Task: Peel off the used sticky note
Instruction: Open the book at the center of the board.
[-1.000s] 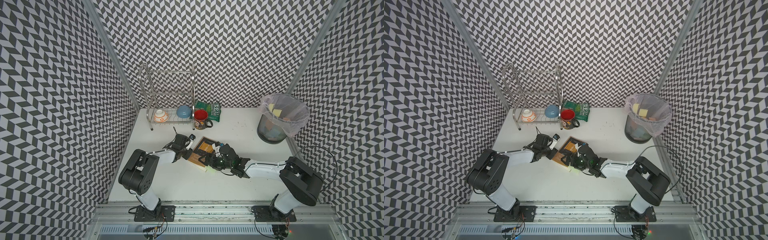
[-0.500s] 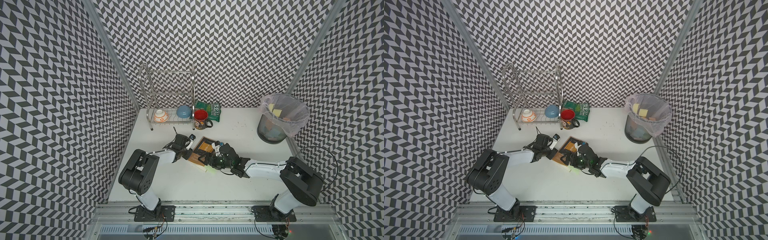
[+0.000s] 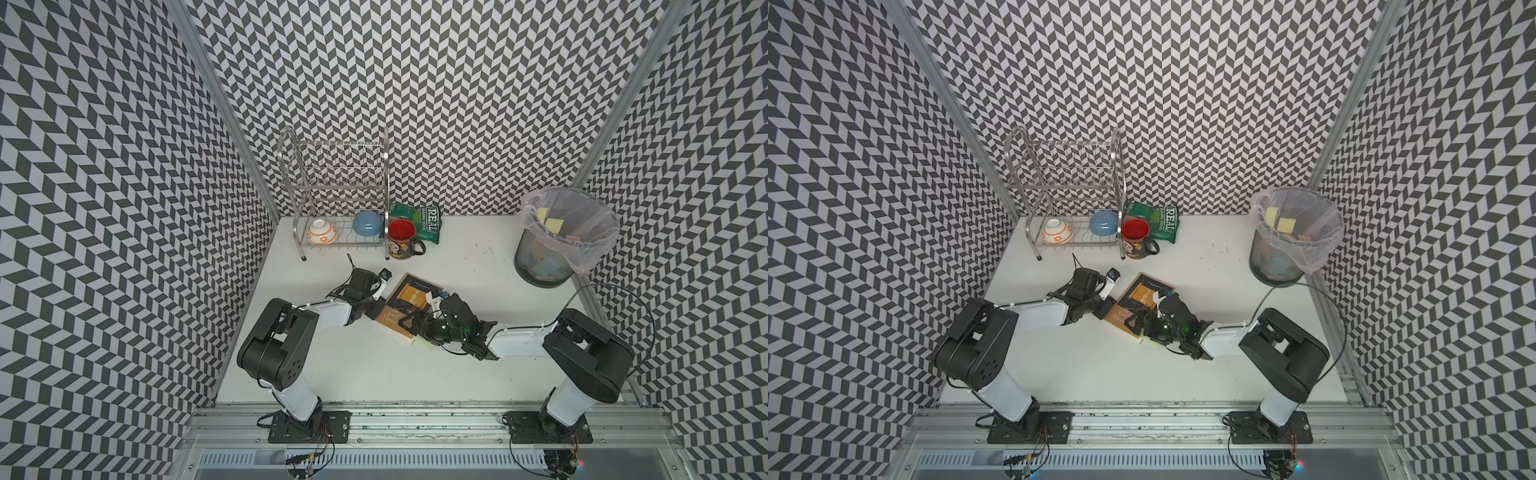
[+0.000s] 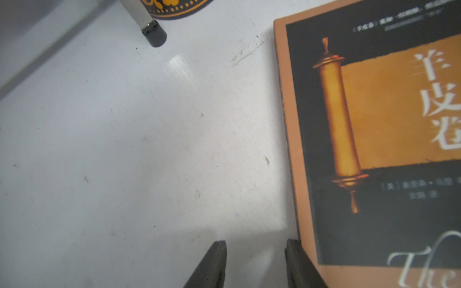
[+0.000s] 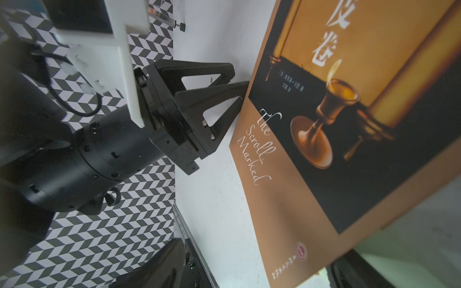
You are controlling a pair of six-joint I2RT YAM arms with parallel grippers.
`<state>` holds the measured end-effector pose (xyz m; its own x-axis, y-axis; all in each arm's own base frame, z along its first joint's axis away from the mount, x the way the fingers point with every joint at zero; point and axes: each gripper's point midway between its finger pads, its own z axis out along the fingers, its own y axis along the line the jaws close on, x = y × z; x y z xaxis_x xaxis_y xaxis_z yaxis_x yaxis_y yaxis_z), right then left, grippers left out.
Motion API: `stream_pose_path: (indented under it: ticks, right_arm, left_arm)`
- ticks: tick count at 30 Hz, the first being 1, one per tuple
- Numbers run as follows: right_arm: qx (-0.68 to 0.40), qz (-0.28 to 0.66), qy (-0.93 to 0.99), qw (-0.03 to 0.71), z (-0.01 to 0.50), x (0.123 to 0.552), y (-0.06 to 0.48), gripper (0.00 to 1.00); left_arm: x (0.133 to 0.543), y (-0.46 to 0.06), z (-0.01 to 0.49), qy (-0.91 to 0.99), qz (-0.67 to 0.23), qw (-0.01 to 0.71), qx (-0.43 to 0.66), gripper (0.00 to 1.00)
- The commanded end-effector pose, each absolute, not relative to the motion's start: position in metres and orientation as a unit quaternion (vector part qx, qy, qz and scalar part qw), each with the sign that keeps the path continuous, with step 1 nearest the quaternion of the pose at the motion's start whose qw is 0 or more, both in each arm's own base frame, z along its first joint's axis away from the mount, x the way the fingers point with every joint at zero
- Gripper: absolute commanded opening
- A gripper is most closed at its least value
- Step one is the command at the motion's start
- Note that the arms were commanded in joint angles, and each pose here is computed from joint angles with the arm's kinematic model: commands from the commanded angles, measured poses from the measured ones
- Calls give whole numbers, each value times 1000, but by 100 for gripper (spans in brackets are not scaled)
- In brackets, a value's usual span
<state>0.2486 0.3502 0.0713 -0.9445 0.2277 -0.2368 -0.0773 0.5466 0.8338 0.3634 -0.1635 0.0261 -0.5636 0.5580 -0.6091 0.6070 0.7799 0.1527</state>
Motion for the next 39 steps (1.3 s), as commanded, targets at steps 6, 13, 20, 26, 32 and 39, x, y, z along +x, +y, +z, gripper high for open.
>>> stream_pose_path:
  ticks: [6, 13, 20, 26, 32, 39]
  right_arm:
    - [62, 506, 839, 191, 80, 280, 341, 85]
    - [72, 507, 837, 192, 73, 306, 334, 81]
    - [68, 515, 836, 179, 67, 321, 342, 62]
    - [65, 517, 835, 177, 74, 322, 344, 35]
    - [75, 525, 833, 162, 84, 323, 348, 9]
    - [81, 529, 831, 151, 102, 327, 354, 7]
  left_arm:
    - [333, -159, -3, 897, -42, 269, 348, 42]
    - [333, -159, -3, 897, -42, 269, 349, 42]
    - [329, -163, 9, 888, -55, 277, 364, 50]
    - [306, -182, 77, 835, -103, 313, 440, 72]
    - [253, -207, 91, 766, -63, 338, 543, 93]
    - [243, -225, 77, 750, -33, 364, 551, 98]
